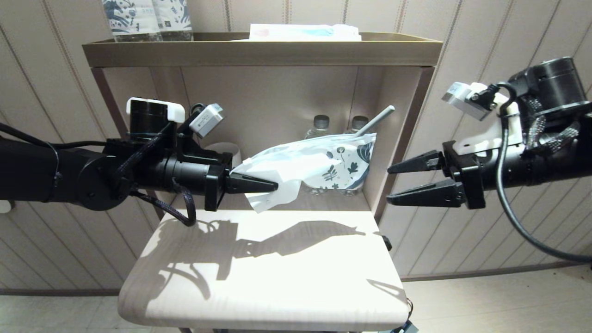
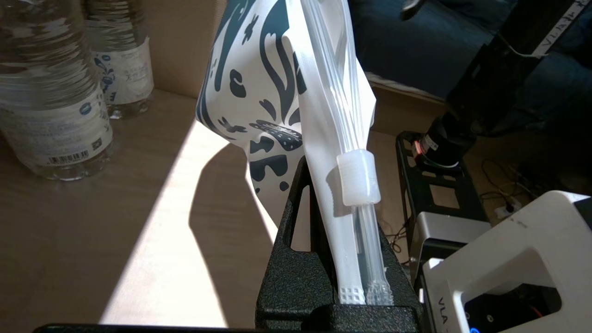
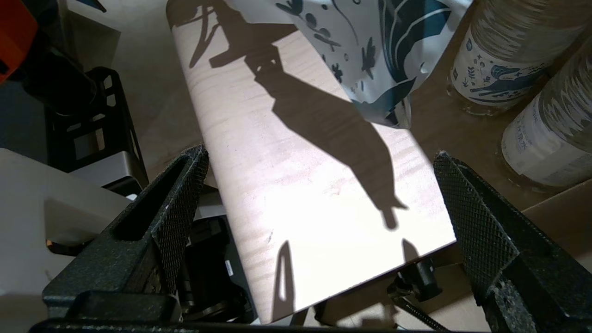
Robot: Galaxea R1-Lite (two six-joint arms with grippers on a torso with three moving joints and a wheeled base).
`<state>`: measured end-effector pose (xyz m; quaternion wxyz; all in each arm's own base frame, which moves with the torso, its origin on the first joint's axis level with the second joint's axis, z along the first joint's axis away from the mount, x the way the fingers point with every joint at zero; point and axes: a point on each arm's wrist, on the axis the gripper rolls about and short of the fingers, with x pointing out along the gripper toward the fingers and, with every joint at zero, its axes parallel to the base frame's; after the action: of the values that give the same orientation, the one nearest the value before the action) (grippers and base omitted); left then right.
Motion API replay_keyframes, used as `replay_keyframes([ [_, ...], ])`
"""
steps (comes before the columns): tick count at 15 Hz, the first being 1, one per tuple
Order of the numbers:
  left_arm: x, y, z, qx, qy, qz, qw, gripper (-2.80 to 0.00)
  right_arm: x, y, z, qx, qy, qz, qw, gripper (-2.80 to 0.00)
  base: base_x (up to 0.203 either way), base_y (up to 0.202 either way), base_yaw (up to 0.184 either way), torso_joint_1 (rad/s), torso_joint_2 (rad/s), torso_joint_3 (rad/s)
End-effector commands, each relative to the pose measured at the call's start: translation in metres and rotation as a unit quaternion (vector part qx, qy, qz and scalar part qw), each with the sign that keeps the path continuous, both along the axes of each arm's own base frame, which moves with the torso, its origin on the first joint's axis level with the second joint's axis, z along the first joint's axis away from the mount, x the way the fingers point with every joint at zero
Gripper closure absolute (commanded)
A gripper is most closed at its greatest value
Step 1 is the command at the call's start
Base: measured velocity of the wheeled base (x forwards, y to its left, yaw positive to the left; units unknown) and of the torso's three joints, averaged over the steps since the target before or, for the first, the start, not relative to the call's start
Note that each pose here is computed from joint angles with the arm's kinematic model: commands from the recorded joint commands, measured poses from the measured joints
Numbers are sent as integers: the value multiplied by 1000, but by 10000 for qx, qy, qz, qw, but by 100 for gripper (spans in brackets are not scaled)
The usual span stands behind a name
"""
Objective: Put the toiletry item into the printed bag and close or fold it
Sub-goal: Place the toothbrush in the storage bag
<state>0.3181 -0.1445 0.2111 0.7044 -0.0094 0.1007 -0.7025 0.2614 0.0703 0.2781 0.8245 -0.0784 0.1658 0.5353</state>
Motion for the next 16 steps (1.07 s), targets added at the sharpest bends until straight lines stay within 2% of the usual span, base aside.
replay_keyframes([
  [1,1,0,-3,-16,37,-81,10000,0,29,6,-16,-1,190,65,9998,-280,0,0,0,0,0,0],
  [5,0,0,-4,-8,58,-89,9999,0,54,10,-16,100,157,126,9997,-280,0,0,0,0,0,0],
  [16,1,-1,-8,8,87,-107,9999,0,57,25,-16,177,166,433,9988,-280,0,0,0,0,0,0],
])
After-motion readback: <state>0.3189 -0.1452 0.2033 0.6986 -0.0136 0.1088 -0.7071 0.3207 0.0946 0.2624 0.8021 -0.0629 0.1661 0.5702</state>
